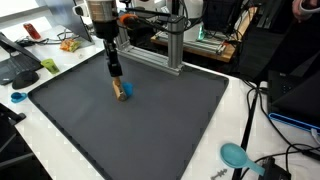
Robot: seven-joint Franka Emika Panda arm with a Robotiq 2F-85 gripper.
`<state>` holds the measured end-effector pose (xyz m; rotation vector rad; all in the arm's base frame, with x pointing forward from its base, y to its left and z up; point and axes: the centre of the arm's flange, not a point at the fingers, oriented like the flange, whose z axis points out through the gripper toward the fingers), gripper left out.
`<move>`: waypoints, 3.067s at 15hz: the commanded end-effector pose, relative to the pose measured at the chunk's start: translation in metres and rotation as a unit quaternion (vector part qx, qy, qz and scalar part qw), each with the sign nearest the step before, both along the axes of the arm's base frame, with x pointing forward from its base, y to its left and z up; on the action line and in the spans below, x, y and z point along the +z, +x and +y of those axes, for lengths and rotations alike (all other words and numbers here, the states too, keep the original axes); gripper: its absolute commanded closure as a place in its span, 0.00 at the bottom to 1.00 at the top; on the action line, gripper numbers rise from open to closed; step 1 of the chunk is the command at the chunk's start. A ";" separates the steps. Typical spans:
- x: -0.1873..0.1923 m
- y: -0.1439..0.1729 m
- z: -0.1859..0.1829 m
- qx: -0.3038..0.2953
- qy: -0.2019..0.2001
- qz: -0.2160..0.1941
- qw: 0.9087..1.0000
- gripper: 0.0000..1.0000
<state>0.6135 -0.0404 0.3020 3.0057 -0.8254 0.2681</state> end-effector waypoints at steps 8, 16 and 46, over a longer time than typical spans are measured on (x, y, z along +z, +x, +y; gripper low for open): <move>-0.048 0.010 0.000 -0.004 -0.024 0.004 1.000 0.77; 0.020 -0.001 -0.030 -0.034 -0.019 -0.025 0.999 0.77; -0.022 0.002 0.006 -0.072 -0.018 0.022 0.997 0.77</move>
